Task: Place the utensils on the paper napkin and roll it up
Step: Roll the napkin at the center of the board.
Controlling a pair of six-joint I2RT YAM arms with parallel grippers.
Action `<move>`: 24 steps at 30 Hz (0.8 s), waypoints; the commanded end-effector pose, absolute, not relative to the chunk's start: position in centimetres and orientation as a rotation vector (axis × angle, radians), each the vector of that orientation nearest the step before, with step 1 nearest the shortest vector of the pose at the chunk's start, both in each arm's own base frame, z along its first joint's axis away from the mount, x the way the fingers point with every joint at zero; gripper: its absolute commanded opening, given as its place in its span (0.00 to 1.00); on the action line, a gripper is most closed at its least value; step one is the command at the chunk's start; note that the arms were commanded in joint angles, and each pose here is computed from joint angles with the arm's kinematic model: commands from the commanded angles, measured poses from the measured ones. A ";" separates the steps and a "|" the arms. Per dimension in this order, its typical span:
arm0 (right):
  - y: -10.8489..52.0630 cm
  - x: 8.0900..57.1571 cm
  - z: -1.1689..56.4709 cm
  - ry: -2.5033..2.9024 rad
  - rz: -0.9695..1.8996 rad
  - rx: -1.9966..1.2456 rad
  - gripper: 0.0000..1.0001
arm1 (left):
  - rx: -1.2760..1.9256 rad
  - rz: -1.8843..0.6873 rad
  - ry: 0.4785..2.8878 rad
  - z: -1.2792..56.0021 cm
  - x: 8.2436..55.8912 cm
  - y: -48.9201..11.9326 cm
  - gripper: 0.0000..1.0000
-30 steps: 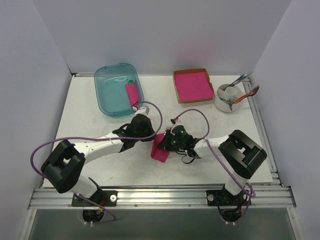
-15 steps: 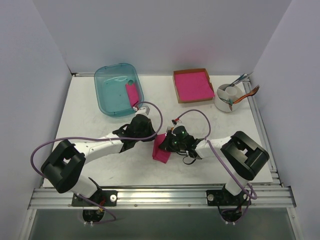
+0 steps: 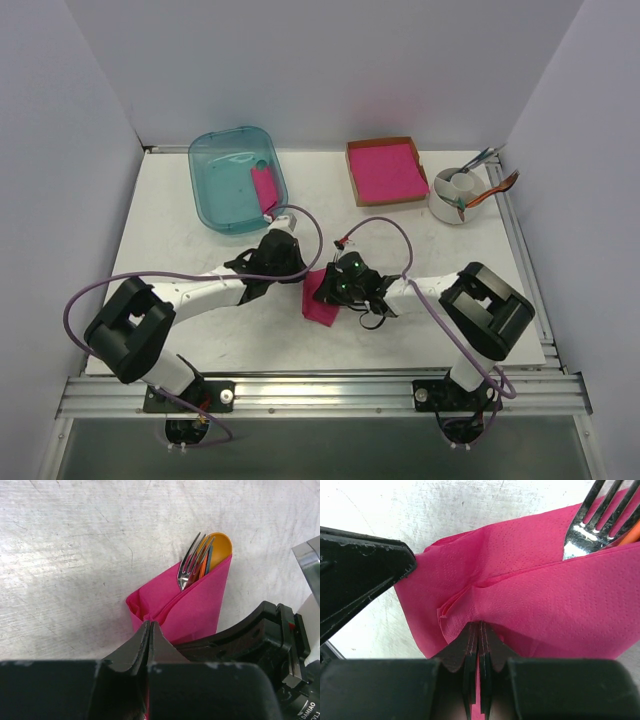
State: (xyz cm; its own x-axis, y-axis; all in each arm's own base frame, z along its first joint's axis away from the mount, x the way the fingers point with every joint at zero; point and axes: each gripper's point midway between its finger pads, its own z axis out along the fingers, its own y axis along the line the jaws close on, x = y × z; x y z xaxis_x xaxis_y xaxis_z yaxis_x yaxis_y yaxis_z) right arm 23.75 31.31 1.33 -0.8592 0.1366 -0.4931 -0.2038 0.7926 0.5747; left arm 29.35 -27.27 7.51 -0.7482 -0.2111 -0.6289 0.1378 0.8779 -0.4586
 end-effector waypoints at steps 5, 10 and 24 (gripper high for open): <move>31.1 24.9 2.8 2.432 0.793 -0.062 0.02 | -0.033 -0.619 2.272 9.0 30.5 -27.3 0.02; 30.3 25.7 4.1 2.384 0.744 -0.033 0.02 | -0.033 -0.619 2.279 8.7 30.3 -27.3 0.02; 28.4 24.5 3.8 2.381 0.725 0.015 0.02 | -0.003 -0.631 2.242 9.7 29.9 -28.2 0.02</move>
